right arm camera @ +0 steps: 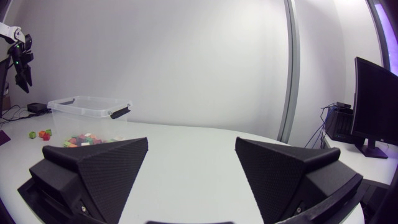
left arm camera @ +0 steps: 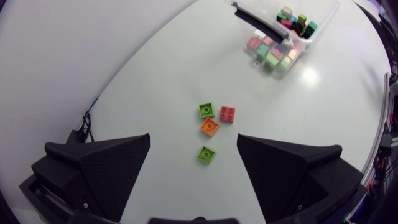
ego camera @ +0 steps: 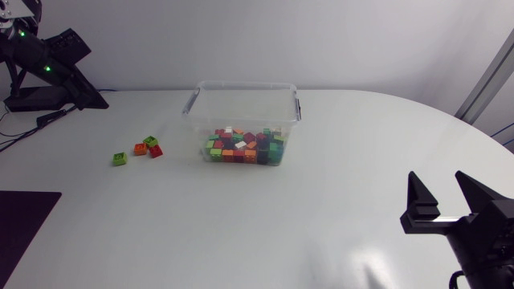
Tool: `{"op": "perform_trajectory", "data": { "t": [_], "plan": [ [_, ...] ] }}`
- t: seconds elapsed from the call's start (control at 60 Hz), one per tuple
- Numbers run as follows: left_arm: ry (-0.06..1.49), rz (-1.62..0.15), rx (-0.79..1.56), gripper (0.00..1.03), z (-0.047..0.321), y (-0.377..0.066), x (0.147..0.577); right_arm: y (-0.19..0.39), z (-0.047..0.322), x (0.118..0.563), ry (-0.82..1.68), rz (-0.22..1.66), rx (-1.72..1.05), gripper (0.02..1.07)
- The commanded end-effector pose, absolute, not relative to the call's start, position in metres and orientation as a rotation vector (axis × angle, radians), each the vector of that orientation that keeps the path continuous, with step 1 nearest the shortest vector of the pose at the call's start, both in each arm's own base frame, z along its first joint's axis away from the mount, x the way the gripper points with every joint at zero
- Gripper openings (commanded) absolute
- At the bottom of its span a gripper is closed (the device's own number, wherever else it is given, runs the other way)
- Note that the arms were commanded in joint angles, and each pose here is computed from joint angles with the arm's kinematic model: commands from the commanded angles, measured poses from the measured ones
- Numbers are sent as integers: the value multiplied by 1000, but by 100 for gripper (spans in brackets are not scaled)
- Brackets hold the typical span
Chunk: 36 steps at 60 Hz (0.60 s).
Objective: Place the duplo bricks in the container
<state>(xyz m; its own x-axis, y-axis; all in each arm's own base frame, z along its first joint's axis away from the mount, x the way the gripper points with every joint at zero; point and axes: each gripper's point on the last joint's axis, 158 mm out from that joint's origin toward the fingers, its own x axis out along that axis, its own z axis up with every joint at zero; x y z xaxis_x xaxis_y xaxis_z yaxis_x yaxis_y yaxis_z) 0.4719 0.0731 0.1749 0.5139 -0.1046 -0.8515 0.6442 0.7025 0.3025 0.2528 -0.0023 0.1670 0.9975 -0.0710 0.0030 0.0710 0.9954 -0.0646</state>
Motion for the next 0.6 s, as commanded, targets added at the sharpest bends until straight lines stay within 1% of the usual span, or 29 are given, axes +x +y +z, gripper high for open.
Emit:
{"op": "perform_trajectory", "data": {
  "t": [0.0, 0.133, 0.217, 0.317, 0.417, 0.583],
  "plan": [
    [979, -601, 715, 97, 136, 80, 465, -3, 158, 253, 20, -72, -89, 103],
    [975, -691, 818, 97, 104, 92, 467, -3, 158, 253, 20, -72, -89, 103],
    [984, -705, 823, 97, 93, 97, 470, -3, 158, 253, 20, -72, -89, 103],
    [983, -765, 879, 98, 71, 101, 472, -3, 158, 253, 20, -72, -89, 103],
    [979, -791, 912, 98, 62, 108, 477, -3, 158, 253, 20, -72, -89, 103],
    [1048, -825, 998, 98, 39, 121, 476, -3, 158, 253, 20, -72, -89, 103]
  ]
}}
